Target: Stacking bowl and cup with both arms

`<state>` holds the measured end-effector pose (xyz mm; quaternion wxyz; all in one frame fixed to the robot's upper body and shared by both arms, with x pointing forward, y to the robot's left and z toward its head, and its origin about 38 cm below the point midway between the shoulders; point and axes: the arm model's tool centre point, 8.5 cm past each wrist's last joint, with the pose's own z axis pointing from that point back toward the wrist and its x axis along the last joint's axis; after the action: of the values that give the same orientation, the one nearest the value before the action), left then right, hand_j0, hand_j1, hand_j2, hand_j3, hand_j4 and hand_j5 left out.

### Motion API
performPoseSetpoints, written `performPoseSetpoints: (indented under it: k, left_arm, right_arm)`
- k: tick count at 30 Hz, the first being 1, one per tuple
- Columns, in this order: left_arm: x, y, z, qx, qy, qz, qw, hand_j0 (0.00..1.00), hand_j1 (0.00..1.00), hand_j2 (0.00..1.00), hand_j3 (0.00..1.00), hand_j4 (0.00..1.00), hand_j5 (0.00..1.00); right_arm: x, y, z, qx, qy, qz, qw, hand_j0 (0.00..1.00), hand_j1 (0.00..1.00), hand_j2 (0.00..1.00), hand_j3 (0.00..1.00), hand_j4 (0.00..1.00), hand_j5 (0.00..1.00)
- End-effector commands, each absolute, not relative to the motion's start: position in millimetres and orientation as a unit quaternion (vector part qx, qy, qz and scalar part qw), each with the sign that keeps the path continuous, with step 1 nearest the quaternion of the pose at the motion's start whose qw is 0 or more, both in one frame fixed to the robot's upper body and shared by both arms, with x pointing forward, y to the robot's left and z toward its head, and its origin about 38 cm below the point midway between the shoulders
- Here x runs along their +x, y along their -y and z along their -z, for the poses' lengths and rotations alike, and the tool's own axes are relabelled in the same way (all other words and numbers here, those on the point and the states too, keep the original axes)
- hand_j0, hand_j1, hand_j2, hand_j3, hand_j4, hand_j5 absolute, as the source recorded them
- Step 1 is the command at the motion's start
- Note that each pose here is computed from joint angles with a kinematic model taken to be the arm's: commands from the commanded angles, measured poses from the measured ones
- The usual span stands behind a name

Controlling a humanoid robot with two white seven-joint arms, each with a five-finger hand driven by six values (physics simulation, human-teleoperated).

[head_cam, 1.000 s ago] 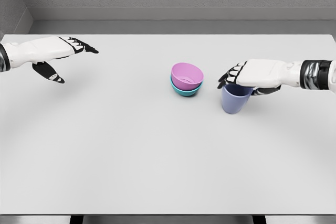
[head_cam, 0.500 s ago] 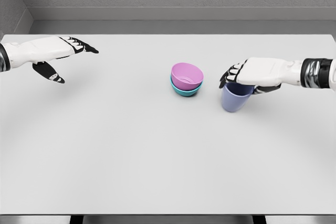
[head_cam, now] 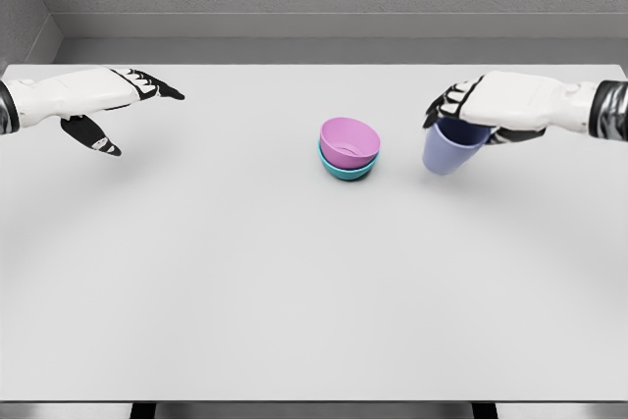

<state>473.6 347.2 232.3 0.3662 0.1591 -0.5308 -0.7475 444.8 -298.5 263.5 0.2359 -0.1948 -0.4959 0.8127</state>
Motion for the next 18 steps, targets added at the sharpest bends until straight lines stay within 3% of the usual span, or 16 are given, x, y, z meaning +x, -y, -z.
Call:
performPoseSetpoints:
  k: [1,18]
  left_arm:
    - [473,-348,-233,0.159,0.533,0.746,0.367,1.0,1.0,1.0,1.0,1.0,1.0]
    - [473,-349,-234,0.16,0.532,0.745,0.369,1.0,1.0,1.0,1.0,1.0,1.0]
  right_arm:
    - [446,301,-272,-0.204,0.505,-0.804,0.237,0.64,0.64,0.64,0.64,0.64,0.64]
    - [453,290,-287,-0.211,0.531,-0.788,0.227,0.64,0.64,0.64,0.64,0.64,0.64]
